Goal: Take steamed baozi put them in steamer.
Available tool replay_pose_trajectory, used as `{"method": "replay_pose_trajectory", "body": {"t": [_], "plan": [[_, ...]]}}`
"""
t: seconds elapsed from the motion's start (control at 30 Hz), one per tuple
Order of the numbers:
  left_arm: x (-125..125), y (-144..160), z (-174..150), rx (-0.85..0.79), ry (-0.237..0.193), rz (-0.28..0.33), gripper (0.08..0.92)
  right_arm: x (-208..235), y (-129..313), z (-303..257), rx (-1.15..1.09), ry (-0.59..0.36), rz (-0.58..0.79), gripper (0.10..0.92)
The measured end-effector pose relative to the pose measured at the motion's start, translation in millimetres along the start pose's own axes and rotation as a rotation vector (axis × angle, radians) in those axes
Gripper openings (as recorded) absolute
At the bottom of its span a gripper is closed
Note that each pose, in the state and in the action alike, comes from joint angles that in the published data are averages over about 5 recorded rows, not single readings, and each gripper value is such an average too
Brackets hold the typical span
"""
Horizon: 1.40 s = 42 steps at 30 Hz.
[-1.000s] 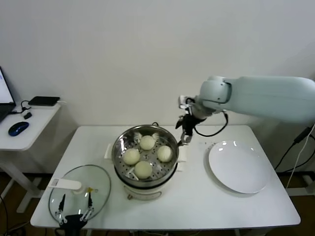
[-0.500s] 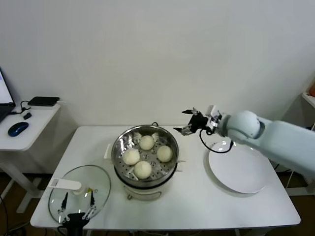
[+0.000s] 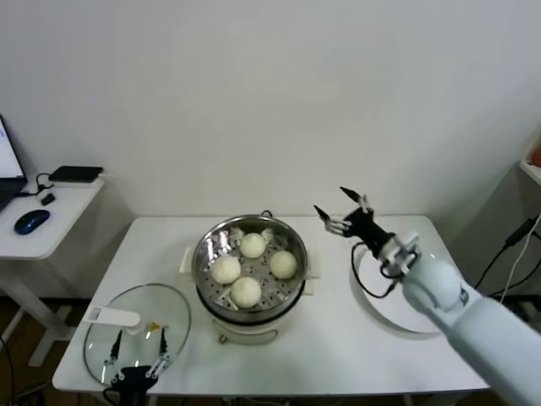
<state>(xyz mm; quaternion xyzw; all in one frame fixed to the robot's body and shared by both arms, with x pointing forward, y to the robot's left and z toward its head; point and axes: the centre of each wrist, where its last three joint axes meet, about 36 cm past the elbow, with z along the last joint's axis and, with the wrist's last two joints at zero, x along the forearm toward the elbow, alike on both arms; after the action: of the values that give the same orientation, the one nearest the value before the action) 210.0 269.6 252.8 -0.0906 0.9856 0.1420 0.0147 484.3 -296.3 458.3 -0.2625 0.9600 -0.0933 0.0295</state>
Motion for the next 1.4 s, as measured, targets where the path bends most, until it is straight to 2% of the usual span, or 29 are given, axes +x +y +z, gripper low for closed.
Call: {"method": "replay_pose_trajectory", "body": {"t": [0.3,0.6,0.97,1.4], "plan": [[1,1,0,-0.004,0.003,-0.001,0.823,86,44,85,-0.146,-0.001,0.213,0.823],[2,1,1,-0.006,0.003,-0.002,0.823,147,105,134,-0.227,0.032,0.325,0.823],[2,2,0,-0.007,0.002,-0.002,0.823,169,145,155,-0.269,0.020,0.412,0.823],[3,2,0,-0.008,0.001,-0.003,0.823,172,161,158,-0.289,0.013,0.445,0.823]]}}
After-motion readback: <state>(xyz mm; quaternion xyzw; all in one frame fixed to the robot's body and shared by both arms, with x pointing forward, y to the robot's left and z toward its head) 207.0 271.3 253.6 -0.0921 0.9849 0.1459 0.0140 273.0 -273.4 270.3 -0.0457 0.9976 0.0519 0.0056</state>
